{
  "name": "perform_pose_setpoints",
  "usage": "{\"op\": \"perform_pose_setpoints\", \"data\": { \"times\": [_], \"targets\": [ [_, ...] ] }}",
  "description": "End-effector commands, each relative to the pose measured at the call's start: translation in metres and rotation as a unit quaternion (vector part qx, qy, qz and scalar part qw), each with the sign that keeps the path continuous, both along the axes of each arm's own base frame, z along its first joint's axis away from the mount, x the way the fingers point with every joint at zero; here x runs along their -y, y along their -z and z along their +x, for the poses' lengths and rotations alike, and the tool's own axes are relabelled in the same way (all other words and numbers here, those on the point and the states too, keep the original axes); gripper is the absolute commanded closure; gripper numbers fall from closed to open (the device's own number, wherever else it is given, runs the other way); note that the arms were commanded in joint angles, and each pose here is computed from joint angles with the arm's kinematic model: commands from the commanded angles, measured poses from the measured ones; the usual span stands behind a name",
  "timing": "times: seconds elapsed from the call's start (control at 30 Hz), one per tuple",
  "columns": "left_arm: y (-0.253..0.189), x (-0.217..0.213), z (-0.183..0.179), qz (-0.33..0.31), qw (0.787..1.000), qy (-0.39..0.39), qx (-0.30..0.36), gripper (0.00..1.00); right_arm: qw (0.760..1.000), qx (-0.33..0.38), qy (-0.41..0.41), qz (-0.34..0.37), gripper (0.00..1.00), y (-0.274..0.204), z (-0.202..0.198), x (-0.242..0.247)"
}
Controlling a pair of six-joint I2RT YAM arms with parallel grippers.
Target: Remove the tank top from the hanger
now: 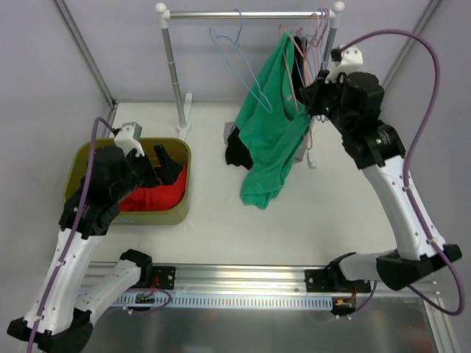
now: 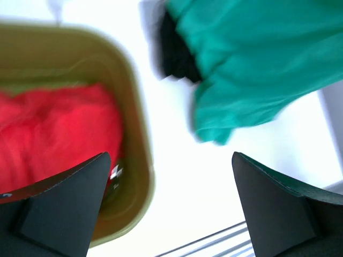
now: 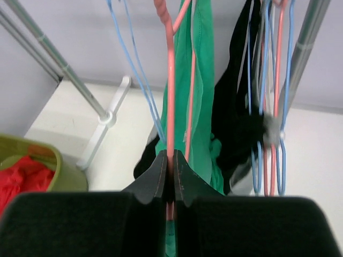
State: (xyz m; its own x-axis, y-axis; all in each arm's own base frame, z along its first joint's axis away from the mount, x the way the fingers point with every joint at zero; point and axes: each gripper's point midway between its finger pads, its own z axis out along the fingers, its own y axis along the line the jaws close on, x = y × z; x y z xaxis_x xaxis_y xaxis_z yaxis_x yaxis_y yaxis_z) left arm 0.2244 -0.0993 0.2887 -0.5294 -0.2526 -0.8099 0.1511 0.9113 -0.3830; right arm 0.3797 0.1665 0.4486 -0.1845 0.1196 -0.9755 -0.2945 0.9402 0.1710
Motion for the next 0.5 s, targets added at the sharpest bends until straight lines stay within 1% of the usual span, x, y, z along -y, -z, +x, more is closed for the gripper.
{"op": "perform_pose_setpoints", "data": {
  "times": [0.0,0.03,0.07,0.1,0.13,0.17,0.2,0.23,0.27,0.3,0.33,0.37,0.4,0.43,0.47],
  "targets": [
    [-0.063,0.040,0.008,-0.054,0.993,0.071,0.073,0.01,0.999,0.026,-0.022,0.013,1.00,-0.002,-0.032,0.009],
    [-0.073,0.045,0.014,-0.051,0.992,0.072,0.089,0.01,0.998,0.046,-0.023,0.023,1.00,-0.014,-0.056,0.019],
    [-0.092,0.053,0.017,-0.053,0.989,0.079,0.110,0.01,0.998,0.048,-0.028,0.028,1.00,-0.012,-0.068,0.022],
    [-0.091,0.067,0.028,-0.043,0.990,0.090,0.104,0.01,0.999,0.033,-0.030,0.024,1.00,0.009,-0.075,0.025],
    [-0.118,0.091,0.021,-0.050,0.981,0.127,0.135,0.01,0.997,0.058,-0.033,0.043,1.00,-0.005,-0.102,0.035],
    [-0.126,0.101,0.026,-0.046,0.980,0.130,0.146,0.01,0.996,0.063,-0.033,0.047,1.00,-0.004,-0.114,0.041],
    [-0.121,0.121,0.038,-0.024,0.979,0.146,0.143,0.01,0.997,0.051,-0.030,0.045,1.00,0.010,-0.125,0.047],
    [-0.149,0.145,0.030,-0.033,0.968,0.174,0.176,0.01,0.995,0.075,-0.032,0.058,1.00,-0.002,-0.152,0.058],
    [-0.159,0.155,0.035,-0.023,0.966,0.171,0.193,0.01,0.995,0.077,-0.033,0.061,1.00,-0.002,-0.165,0.064],
    [-0.150,0.181,0.046,0.013,0.960,0.197,0.199,0.01,0.996,0.066,-0.033,0.058,1.00,0.002,-0.180,0.070],
    [-0.182,0.203,0.036,-0.001,0.945,0.224,0.238,0.01,0.994,0.080,-0.041,0.062,1.00,-0.005,-0.201,0.077],
    [-0.172,0.233,0.045,0.016,0.940,0.248,0.235,0.01,0.994,0.078,-0.043,0.060,1.00,-0.005,-0.212,0.081],
    [-0.177,0.248,0.044,0.033,0.928,0.269,0.256,0.01,0.996,0.054,-0.043,0.048,1.00,0.006,-0.223,0.087],
    [-0.205,0.266,0.032,0.019,0.912,0.291,0.288,0.01,0.995,0.066,-0.046,0.051,1.00,-0.006,-0.238,0.093],
    [-0.192,0.296,0.036,0.027,0.904,0.320,0.283,0.01,0.995,0.066,-0.055,0.050,1.00,-0.007,-0.250,0.095]
  ]
}}
